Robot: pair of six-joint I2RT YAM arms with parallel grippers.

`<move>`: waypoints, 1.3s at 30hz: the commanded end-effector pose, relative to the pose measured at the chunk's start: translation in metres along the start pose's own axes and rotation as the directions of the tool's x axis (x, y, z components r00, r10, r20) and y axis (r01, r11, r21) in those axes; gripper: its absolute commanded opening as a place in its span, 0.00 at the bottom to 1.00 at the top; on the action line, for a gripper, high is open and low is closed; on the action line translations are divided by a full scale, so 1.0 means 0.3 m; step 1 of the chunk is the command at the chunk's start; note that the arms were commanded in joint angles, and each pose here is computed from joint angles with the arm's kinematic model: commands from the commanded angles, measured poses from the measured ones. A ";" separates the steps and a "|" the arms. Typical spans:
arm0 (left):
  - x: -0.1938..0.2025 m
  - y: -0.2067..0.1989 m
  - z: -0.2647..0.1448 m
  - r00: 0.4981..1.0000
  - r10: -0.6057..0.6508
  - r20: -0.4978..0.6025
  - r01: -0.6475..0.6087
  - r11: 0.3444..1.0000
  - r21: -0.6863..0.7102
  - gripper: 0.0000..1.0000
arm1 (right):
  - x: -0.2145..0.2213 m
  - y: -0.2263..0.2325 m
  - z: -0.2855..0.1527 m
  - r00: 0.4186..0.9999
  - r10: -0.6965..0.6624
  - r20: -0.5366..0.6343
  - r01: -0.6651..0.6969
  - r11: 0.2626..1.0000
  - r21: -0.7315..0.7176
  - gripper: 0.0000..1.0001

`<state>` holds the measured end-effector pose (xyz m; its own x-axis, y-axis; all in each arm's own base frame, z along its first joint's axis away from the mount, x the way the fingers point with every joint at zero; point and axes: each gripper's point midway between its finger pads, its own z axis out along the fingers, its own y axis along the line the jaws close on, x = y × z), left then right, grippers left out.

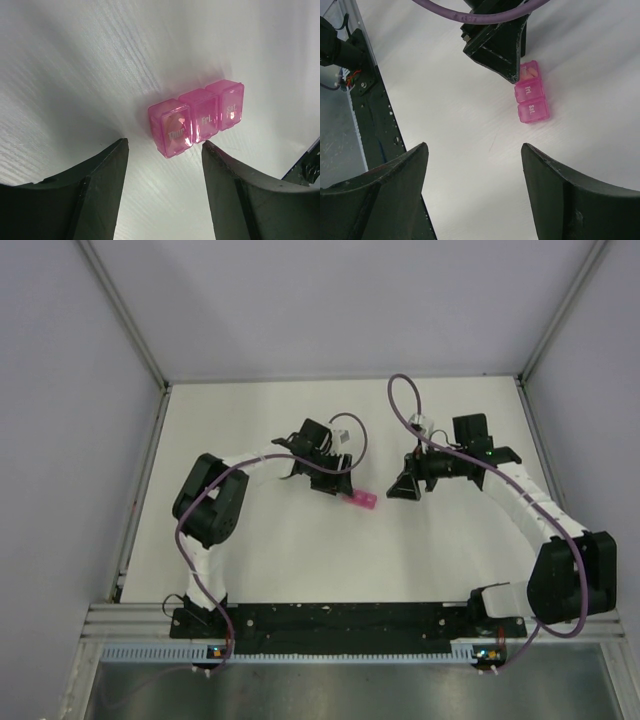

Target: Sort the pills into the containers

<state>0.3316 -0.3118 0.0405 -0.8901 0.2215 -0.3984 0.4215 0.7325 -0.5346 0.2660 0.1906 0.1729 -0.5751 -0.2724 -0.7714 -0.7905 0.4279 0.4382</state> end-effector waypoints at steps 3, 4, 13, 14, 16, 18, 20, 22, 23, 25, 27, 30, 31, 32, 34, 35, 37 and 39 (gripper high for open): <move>-0.058 -0.001 -0.079 0.994 0.094 0.060 -0.090 0.994 -0.061 0.66 | -0.068 -0.010 -0.039 0.995 -0.081 0.060 0.077 0.995 0.064 0.78; -0.064 -0.004 -0.089 0.993 0.103 0.064 -0.099 0.993 -0.067 0.66 | -0.070 -0.015 -0.041 0.995 -0.081 0.061 0.077 0.994 0.074 0.79; -0.152 -0.021 -0.188 0.968 0.201 0.151 -0.182 0.975 -0.131 0.69 | -0.123 -0.055 -0.087 0.985 -0.146 0.093 0.122 0.968 0.221 0.85; -0.161 -0.025 -0.199 0.964 0.213 0.161 -0.192 0.972 -0.137 0.70 | -0.124 -0.062 -0.093 0.984 -0.148 0.095 0.122 0.964 0.238 0.86; -0.177 -0.029 -0.223 0.956 0.232 0.179 -0.206 0.967 -0.151 0.77 | -0.132 -0.073 -0.102 0.982 -0.159 0.098 0.127 0.955 0.269 0.87; -0.188 -0.036 -0.245 0.949 0.247 0.195 -0.218 0.963 -0.160 0.80 | -0.131 -0.092 -0.112 0.983 -0.156 0.098 0.119 0.944 0.308 0.88; -0.202 -0.047 -0.270 0.941 0.261 0.214 -0.228 0.960 -0.165 0.81 | -0.134 -0.097 -0.122 0.982 -0.162 0.099 0.121 0.936 0.331 0.89; -0.218 -0.059 -0.298 0.932 0.275 0.236 -0.238 0.956 -0.173 0.83 | -0.140 -0.101 -0.131 0.981 -0.166 0.105 0.119 0.928 0.352 0.92; -0.222 -0.061 -0.311 0.929 0.280 0.243 -0.242 0.954 -0.175 0.83 | -0.142 -0.101 -0.135 0.980 -0.171 0.107 0.122 0.925 0.360 0.99; -0.237 -0.085 -0.345 0.915 0.302 0.267 -0.262 0.949 -0.176 0.85 | -0.149 -0.108 -0.147 0.978 -0.177 0.111 0.122 0.915 0.385 0.99; -0.255 -0.111 -0.388 0.897 0.329 0.295 -0.286 0.941 -0.179 0.88 | -0.152 -0.114 -0.155 0.977 -0.179 0.112 0.120 0.907 0.403 0.99; -0.289 -0.152 -0.466 0.860 0.376 0.345 -0.324 0.925 -0.200 0.94 | -0.154 -0.127 -0.167 0.978 -0.176 0.111 0.112 0.894 0.435 0.99; -0.296 -0.161 -0.487 0.849 0.389 0.357 -0.332 0.919 -0.211 0.95 | -0.153 -0.136 -0.175 0.978 -0.176 0.109 0.109 0.885 0.454 0.99; -0.312 -0.176 -0.521 0.833 0.398 0.384 -0.335 0.915 -0.223 0.96 | -0.153 -0.146 -0.183 0.979 -0.174 0.108 0.103 0.875 0.474 0.99; -0.340 -0.194 -0.580 0.800 0.422 0.426 -0.341 0.904 -0.257 0.98 | -0.159 -0.165 -0.200 0.978 -0.174 0.113 0.092 0.852 0.516 0.99; -0.355 -0.204 -0.618 0.782 0.430 0.451 -0.338 0.901 -0.274 0.99 | -0.159 -0.175 -0.209 0.978 -0.173 0.115 0.085 0.839 0.537 0.99; -0.375 -0.225 -0.680 0.748 0.452 0.486 -0.341 0.890 -0.302 0.99 | -0.171 -0.191 -0.231 0.977 -0.172 0.130 0.067 0.814 0.577 0.99; -0.398 -0.237 -0.750 0.713 0.465 0.524 -0.326 0.882 -0.339 0.99 | -0.181 -0.208 -0.249 0.976 -0.165 0.144 0.044 0.791 0.610 0.99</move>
<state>0.3573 -0.2614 0.2206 -0.5188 0.2290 -0.8237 0.6246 0.7594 -0.1823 0.3139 0.1343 0.2009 -0.4508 -0.2626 -0.8531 -0.6254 0.7748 0.0920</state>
